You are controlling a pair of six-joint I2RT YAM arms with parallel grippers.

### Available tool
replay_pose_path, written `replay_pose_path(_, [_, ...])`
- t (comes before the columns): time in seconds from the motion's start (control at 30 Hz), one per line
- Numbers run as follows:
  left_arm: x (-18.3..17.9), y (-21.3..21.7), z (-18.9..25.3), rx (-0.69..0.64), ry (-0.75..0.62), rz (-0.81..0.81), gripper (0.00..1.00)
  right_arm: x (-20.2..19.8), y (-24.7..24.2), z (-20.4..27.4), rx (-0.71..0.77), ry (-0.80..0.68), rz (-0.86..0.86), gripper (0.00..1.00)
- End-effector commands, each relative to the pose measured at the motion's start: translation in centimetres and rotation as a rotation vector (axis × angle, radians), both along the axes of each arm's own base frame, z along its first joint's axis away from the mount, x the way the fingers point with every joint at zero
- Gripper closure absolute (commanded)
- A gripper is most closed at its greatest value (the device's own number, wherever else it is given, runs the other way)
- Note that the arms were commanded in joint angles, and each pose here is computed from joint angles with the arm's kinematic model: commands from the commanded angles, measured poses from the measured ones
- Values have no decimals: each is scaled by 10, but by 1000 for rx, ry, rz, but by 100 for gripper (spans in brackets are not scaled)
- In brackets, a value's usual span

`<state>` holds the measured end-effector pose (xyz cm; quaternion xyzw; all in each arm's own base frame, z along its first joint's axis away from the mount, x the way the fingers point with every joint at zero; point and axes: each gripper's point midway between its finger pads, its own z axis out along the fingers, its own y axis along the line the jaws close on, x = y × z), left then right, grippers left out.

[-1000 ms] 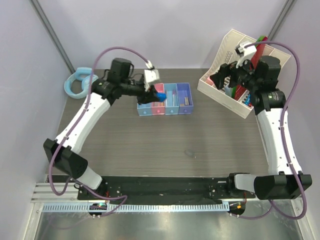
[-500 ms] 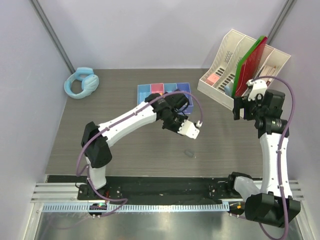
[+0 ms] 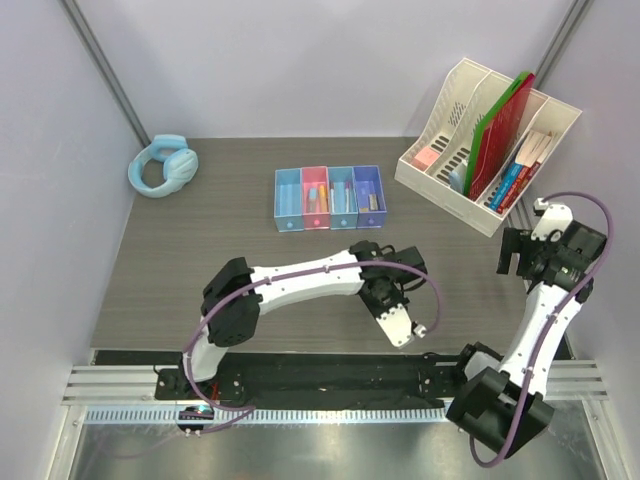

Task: Sort the stationery into containers
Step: Place the stationery at the center of the board.

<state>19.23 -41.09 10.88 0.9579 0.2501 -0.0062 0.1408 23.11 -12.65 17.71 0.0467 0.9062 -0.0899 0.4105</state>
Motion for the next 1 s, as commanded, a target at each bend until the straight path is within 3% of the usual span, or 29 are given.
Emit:
replay_pose_path(0.0, [-3,-15,-1,11,-67,-46,100,-10,-5,-1,17,-22,18,0])
replay_pose_path(0.37, [-4,-20,-36,71,-61,29,100,-18,4,-1,85,-64,35,0])
replay_pose_path(0.6, [-9,-35,-25,68,10,95,100,-18,10,-2,96,-75,53,0])
replay_pose_path(0.97, [-21,-15,-26,138,55,202,100,-19,15,0,92,-100,73,0])
